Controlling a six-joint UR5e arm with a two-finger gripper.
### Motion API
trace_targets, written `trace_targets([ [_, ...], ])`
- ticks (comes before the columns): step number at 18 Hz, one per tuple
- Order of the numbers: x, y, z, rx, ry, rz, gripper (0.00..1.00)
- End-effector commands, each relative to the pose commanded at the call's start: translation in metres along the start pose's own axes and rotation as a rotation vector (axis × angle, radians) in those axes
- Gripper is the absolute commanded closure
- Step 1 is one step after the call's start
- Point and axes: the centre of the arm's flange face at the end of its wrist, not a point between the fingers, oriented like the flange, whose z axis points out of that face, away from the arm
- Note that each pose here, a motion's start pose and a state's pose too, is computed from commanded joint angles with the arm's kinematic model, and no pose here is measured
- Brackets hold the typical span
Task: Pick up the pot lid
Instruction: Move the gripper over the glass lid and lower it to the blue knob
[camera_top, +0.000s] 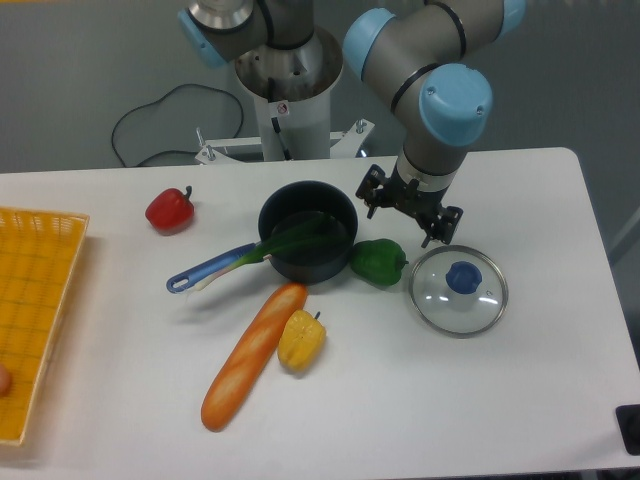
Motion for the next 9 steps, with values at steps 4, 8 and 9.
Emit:
trace_targets([
  [4, -0.008, -0.003, 0.010, 0.001, -0.008, -0.110, 0.00],
  [8, -0.012, -0.008, 0.016, 0.009, -0.023, -0.098, 0.00],
  [9, -0.015, -0.009, 0.020, 0.005, -0.018, -0.097, 0.00],
])
